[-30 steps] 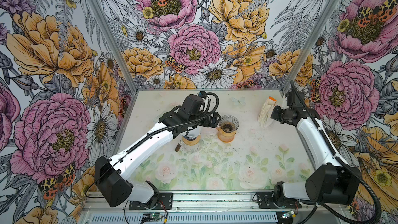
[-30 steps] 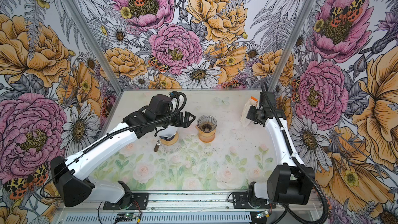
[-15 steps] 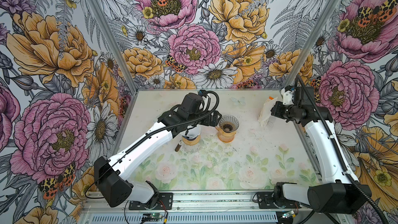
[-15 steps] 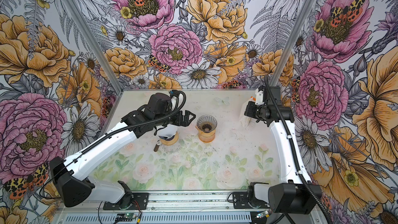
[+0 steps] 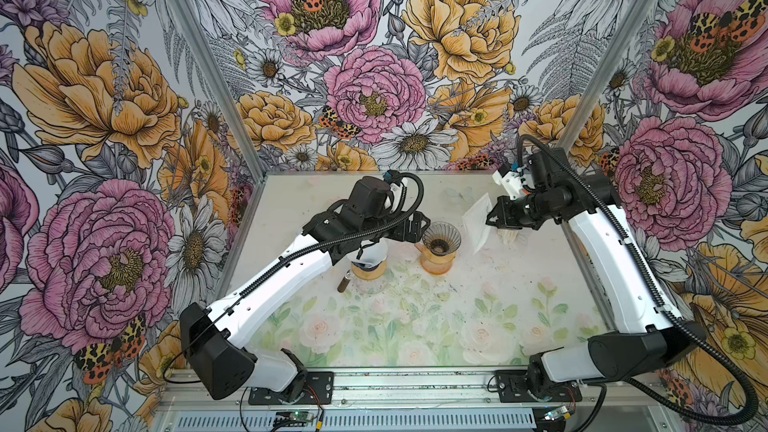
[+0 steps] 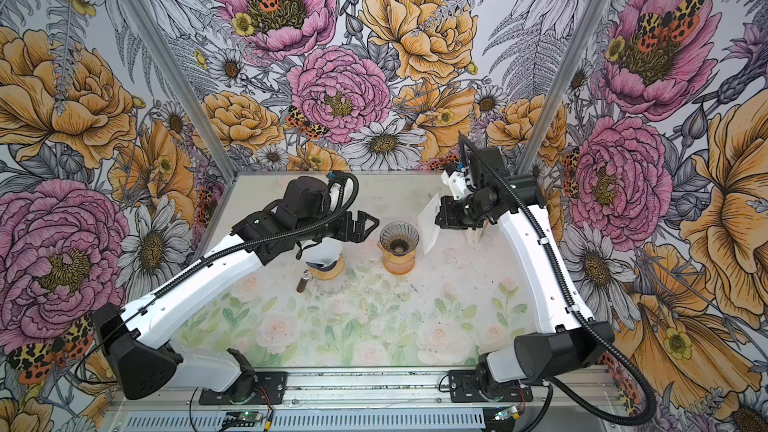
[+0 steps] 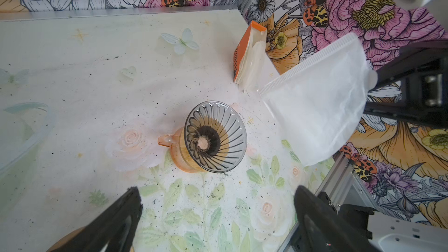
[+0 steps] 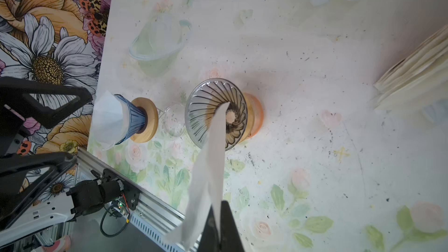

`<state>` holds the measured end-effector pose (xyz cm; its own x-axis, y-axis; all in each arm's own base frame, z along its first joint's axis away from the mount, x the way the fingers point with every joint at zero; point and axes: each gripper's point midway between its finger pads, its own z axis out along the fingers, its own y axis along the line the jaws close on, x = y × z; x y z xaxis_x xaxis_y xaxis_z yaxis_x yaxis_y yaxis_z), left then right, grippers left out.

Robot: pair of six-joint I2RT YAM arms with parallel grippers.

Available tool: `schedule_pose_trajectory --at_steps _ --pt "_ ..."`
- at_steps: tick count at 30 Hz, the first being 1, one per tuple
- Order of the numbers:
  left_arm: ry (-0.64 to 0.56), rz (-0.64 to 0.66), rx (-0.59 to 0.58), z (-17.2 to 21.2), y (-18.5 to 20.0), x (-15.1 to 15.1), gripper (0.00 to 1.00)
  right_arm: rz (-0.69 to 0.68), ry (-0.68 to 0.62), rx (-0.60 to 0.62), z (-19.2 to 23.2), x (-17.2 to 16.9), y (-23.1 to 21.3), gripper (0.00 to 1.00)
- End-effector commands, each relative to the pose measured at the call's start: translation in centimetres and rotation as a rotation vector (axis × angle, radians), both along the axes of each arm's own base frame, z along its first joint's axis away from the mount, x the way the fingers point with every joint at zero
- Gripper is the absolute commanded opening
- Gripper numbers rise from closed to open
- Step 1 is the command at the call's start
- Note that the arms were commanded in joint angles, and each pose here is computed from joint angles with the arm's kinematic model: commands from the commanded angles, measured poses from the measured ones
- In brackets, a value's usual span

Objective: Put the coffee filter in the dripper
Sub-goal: 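Carry the white filter over the clear dripper and lower it in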

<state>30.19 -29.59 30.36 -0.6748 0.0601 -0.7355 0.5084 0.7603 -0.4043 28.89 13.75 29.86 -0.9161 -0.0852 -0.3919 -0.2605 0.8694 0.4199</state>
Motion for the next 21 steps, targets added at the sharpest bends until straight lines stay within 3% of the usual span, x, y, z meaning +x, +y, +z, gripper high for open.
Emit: schedule_pose_trajectory --at_steps 1,21 --pt "-0.039 -0.025 -0.03 1.6 -0.2 0.2 0.99 0.04 0.087 -0.053 -0.7 -1.8 0.4 0.0" --pt "0.025 -0.086 -0.032 0.0 -2.9 0.8 0.98 -0.03 0.214 -0.121 -4.5 2.4 3.7 0.0"
